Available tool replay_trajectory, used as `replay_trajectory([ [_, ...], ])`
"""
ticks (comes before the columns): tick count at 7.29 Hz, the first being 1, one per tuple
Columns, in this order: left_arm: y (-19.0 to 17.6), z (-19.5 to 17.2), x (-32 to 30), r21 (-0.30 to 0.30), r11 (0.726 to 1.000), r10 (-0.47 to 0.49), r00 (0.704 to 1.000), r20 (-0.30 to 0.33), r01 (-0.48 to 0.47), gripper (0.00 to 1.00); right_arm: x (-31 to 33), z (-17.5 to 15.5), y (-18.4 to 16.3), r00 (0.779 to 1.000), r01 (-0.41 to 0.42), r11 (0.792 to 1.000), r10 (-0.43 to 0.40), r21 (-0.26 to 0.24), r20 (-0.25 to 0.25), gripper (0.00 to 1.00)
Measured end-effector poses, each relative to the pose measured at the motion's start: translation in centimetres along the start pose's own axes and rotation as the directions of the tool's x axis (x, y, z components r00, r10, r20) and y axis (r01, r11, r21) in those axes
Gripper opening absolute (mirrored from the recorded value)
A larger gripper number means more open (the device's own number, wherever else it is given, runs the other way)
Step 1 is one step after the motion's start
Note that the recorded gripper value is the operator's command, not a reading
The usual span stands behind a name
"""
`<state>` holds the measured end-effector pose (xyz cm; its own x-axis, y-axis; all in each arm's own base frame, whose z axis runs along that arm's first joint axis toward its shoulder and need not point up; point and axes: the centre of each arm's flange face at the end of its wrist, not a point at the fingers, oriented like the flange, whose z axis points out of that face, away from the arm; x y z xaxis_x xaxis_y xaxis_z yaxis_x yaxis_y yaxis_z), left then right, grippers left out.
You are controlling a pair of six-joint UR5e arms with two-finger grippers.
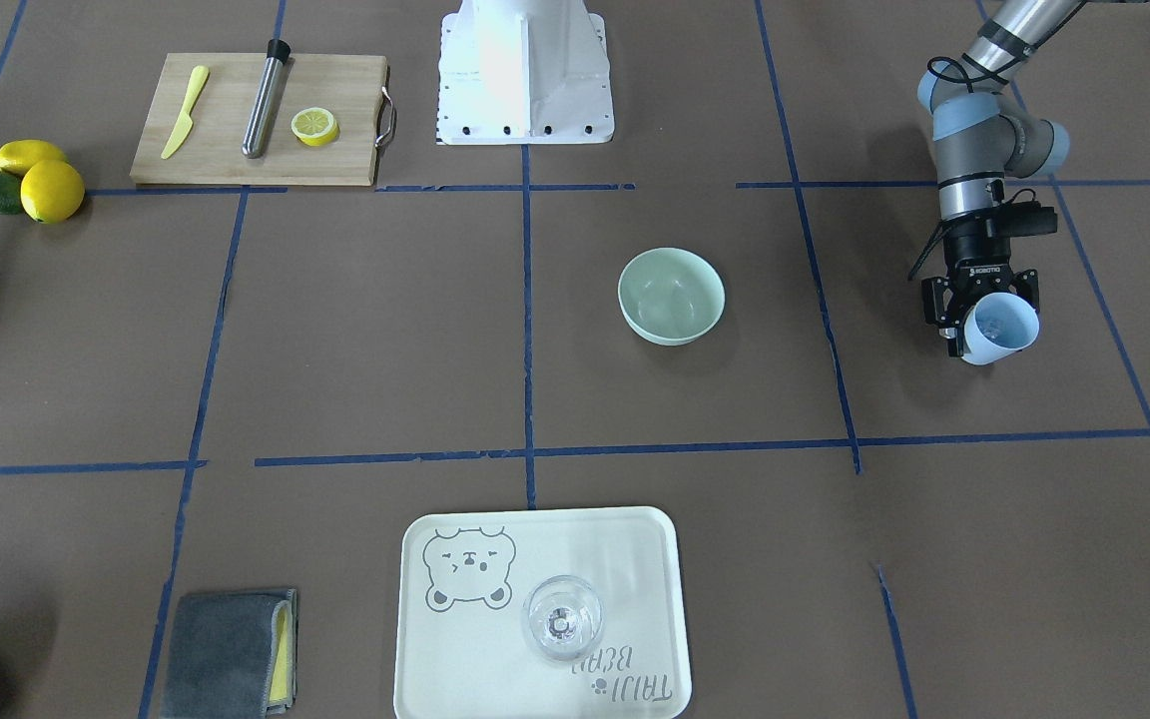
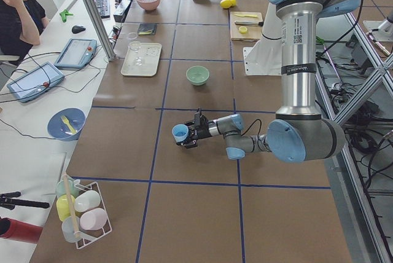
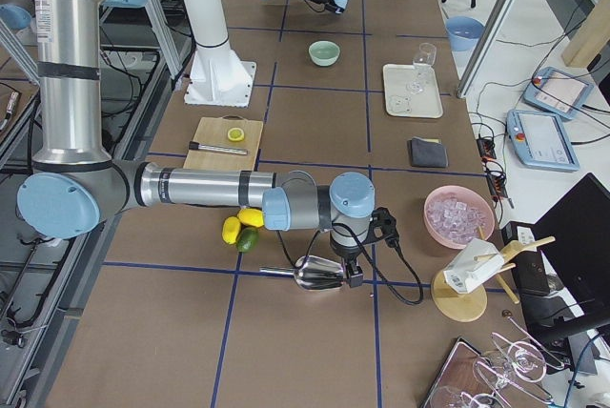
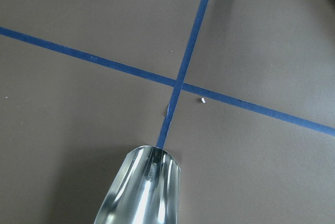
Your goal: Pour ice into bowl
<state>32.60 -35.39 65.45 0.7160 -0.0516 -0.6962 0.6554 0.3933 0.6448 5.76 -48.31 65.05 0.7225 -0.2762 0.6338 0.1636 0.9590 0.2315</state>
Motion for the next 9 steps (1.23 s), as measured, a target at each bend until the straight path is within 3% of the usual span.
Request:
replay_trajectory([
  [3, -1.7, -0.6, 1.8, 0.017, 1.000, 0.025, 0.999, -0.039, -0.025, 0.00, 0.0, 0.0, 0.0, 1.000, -0.001, 1.000, 0.001, 0.001, 0.000, 1.00],
  [5, -4.6, -1.9, 5.0, 0.050, 0.983, 0.180, 0.979, -0.092, -0.176, 0.00, 0.1, 0.0, 0.0, 1.000, -0.003, 1.000, 0.003, 0.000, -0.001, 1.00],
  [8, -9.2, -4.1, 11.8, 0.144, 0.930, 0.359, 0.918, -0.169, -0.337, 0.00, 0.2, 0.1, 0.2, 1.000, -0.007, 1.000, 0.007, -0.004, -0.001, 1.00],
  [9, -9.5, -4.0, 13.4, 0.172, 0.892, 0.445, 0.881, -0.163, -0.419, 0.00, 0.3, 0.2, 0.3, 1.000, -0.011, 1.000, 0.011, -0.005, -0.001, 1.00],
])
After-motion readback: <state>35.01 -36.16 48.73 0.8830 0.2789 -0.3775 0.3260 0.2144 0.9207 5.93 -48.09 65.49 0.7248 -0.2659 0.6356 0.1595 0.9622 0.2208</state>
